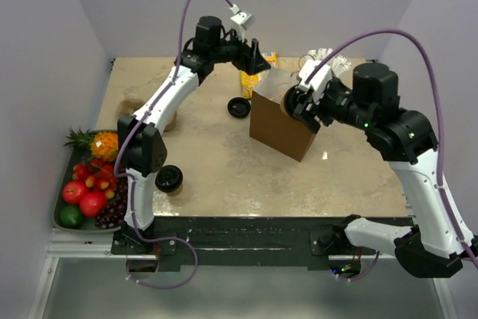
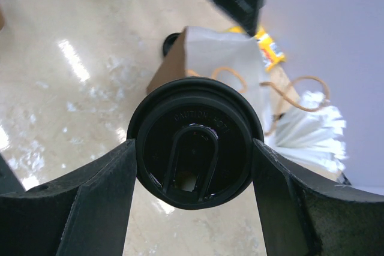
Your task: Pack the takeout coffee
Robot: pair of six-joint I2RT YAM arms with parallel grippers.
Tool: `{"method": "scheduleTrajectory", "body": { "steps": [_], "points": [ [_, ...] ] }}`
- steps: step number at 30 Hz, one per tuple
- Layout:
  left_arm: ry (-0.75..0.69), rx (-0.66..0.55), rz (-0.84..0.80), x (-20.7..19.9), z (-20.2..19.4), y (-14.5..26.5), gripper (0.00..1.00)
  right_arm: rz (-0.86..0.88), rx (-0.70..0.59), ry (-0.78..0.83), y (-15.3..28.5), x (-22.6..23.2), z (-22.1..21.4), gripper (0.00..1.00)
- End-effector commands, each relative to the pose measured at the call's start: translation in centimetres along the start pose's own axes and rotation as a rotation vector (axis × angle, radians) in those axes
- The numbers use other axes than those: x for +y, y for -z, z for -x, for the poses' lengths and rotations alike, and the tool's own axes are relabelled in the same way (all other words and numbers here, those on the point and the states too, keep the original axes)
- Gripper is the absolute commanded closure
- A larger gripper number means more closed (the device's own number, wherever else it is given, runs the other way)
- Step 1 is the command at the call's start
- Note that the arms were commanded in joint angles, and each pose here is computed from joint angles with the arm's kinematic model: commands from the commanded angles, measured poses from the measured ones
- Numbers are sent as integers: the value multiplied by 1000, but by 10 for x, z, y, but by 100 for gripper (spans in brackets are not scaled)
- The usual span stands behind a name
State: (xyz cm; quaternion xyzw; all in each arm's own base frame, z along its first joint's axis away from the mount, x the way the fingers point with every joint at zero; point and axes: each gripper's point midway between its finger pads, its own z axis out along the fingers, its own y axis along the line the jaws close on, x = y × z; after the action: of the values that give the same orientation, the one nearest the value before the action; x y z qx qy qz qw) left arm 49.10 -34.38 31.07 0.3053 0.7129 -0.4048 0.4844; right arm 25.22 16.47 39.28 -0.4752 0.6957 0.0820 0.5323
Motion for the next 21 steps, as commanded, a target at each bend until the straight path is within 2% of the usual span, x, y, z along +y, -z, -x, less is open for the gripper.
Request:
{"method": "scheduleTrajectory", "body": {
  "steps": [1, 5, 10, 15, 18, 20, 21],
  "points": [
    [-13, -58, -15, -22, 21, -7, 15, -112, -96, -55, 33, -26, 29, 63],
    [-2, -9, 41, -26, 6, -11, 19, -174, -117, -78, 38, -45, 37, 63],
    [35, 39, 186, -13, -10, 4, 33, -264, -121, -82, 37, -68, 41, 64],
    [34, 79, 208, -10, -20, 10, 44, -274, -108, -95, 26, -72, 36, 64],
    [43, 89, 147, -21, -24, 8, 68, -270, -84, -122, 15, -71, 28, 64],
    [48, 81, 95, -31, -23, 7, 76, -262, -62, -136, 8, -71, 21, 64],
    [51, 85, 37, -43, -24, 9, 83, -255, -55, -139, 6, -69, 20, 64]
  ]
}}
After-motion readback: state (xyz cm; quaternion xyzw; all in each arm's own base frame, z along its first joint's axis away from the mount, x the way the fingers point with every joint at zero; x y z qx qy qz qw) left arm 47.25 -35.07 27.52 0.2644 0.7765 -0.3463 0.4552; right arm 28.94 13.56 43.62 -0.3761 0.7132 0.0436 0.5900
